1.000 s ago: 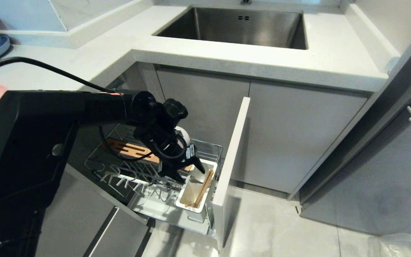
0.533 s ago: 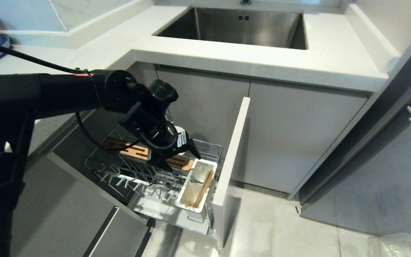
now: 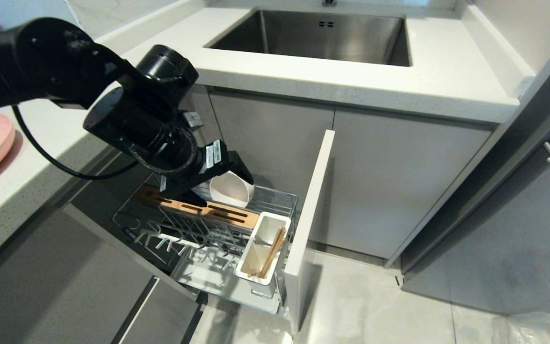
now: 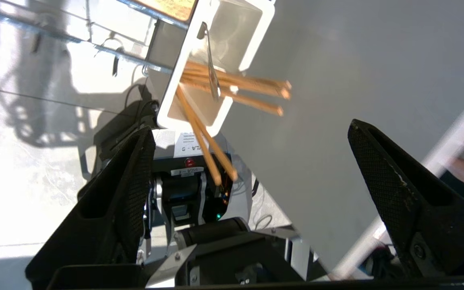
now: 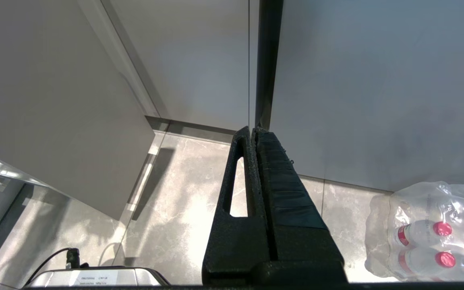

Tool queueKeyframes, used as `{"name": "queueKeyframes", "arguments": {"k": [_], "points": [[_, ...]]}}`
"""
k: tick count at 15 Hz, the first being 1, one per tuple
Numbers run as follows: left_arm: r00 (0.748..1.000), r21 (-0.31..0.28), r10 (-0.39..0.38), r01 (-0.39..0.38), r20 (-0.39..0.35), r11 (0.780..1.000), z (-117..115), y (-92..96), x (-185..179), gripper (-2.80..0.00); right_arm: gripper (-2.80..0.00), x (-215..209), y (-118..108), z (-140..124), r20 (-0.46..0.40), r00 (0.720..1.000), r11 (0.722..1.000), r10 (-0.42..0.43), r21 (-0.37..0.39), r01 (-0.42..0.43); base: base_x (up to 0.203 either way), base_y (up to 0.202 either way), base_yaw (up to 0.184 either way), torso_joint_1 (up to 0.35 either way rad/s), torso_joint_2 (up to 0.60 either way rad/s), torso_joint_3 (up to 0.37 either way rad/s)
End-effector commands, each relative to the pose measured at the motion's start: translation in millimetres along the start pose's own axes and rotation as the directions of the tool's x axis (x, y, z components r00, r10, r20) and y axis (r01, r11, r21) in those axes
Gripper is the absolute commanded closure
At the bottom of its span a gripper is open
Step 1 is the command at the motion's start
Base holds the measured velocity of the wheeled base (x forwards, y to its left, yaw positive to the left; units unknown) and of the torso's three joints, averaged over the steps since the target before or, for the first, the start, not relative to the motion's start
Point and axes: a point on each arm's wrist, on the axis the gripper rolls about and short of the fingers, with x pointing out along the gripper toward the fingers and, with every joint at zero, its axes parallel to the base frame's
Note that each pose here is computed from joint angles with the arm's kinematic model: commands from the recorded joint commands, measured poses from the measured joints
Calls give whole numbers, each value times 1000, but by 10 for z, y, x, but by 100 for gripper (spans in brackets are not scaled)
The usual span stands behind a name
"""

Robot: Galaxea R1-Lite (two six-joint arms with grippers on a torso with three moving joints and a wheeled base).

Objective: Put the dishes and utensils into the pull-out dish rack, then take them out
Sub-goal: Pick up the plate and place it in the cupboard

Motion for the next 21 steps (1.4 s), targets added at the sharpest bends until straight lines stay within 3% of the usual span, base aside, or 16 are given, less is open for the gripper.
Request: {"name": "queueKeyframes", "arguments": {"k": [1, 2, 3, 9, 13, 15, 17, 19, 21], "points": [[998, 8, -35, 34, 59, 999, -92, -6, -369, -280, 0, 2, 0, -4, -2, 1000, 1000, 0, 0, 0, 0, 0, 0, 0, 0, 0], [995, 13, -48, 47, 87, 999, -140, -1, -532, -280, 0, 2, 0, -4, -2, 1000, 1000, 0, 0, 0, 0, 0, 0, 0, 0, 0], [992, 18, -61, 59, 112, 998, -183, 6, -669, 0, 0, 2, 0, -4, -2, 1000, 1000, 0, 0, 0, 0, 0, 0, 0, 0, 0], [939, 60, -113, 98, 326, 993, -530, 107, -1536, 0, 0, 2, 0, -4, -2, 1000, 1000, 0, 0, 0, 0, 0, 0, 0, 0, 0], [875, 54, -63, 42, 480, 998, -734, 230, -1945, 0, 0, 2, 0, -4, -2, 1000, 1000, 0, 0, 0, 0, 0, 0, 0, 0, 0], [809, 12, 37, -54, 586, 998, -785, 321, -2111, 0, 0, 2, 0, -4, -2, 1000, 1000, 0, 0, 0, 0, 0, 0, 0, 0, 0], [729, -46, 155, -168, 667, 985, -784, 429, -2233, 0, 0, 2, 0, -4, -2, 1000, 1000, 0, 0, 0, 0, 0, 0, 0, 0, 0], [651, -115, 266, -265, 711, 957, -742, 535, -2310, 0, 0, 2, 0, -4, -2, 1000, 1000, 0, 0, 0, 0, 0, 0, 0, 0, 0], [569, -202, 388, -363, 725, 910, -662, 666, -2358, 0, 0, 2, 0, -4, -2, 1000, 1000, 0, 0, 0, 0, 0, 0, 0, 0, 0]]}}
